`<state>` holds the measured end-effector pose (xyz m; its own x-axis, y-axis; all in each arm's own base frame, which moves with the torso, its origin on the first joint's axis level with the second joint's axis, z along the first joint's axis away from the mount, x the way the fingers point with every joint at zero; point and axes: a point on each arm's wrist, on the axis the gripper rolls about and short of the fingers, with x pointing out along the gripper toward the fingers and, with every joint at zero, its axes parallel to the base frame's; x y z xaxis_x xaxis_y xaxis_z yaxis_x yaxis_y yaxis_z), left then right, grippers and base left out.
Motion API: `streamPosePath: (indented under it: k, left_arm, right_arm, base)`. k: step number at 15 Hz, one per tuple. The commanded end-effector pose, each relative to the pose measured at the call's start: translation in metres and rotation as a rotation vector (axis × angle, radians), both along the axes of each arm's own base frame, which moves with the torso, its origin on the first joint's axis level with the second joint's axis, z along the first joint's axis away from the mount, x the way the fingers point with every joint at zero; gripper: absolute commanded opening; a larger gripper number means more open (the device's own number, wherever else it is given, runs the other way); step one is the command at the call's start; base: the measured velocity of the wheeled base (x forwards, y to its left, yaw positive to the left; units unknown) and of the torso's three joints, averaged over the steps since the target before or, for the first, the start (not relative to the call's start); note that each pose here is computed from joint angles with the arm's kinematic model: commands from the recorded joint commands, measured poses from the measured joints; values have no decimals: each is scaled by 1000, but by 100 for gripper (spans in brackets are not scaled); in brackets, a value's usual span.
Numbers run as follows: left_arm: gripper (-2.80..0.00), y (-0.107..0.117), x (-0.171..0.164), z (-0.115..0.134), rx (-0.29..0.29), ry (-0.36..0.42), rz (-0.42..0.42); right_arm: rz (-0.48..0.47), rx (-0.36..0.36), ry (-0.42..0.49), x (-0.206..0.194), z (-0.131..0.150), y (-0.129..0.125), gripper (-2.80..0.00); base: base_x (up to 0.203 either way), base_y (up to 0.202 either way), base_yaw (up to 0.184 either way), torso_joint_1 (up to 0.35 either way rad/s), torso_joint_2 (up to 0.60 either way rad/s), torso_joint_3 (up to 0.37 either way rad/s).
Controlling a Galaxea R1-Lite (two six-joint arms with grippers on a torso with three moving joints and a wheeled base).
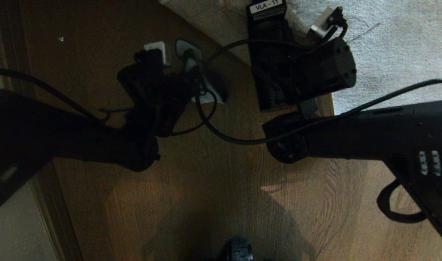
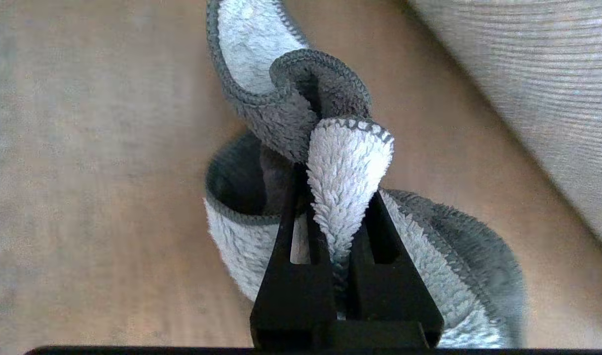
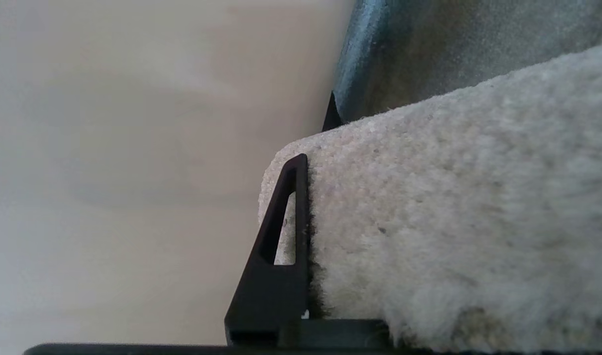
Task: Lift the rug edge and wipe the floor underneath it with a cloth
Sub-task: Wipe the floor under the carpet with a rag
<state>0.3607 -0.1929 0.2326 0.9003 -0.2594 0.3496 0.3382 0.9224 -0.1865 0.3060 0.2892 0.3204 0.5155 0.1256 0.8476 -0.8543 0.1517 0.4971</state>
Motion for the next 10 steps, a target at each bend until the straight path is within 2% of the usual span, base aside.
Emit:
streamPosePath:
  k: [1, 4, 7, 10]
  left_arm:
    - [-280, 7, 3, 1, -1, -8, 20]
    - [-280, 26, 5, 10, -12, -25, 66]
    - [-280, 55, 4, 19, -17, -38, 134]
    - [-280, 79, -6, 21, -8, -21, 183]
  right_arm:
    - [5, 38, -36, -4, 3, -3, -280]
    - [7, 40, -34, -6, 4, -2, -280]
    - [9, 40, -35, -6, 4, -2, -280]
    - [18, 40, -36, -10, 4, 1, -280]
  base:
    - [0, 0, 0, 0, 0, 0]
    - [0, 0, 0, 0, 0, 0]
    - [0, 0, 0, 0, 0, 0]
    - [0, 0, 0, 0, 0, 0]
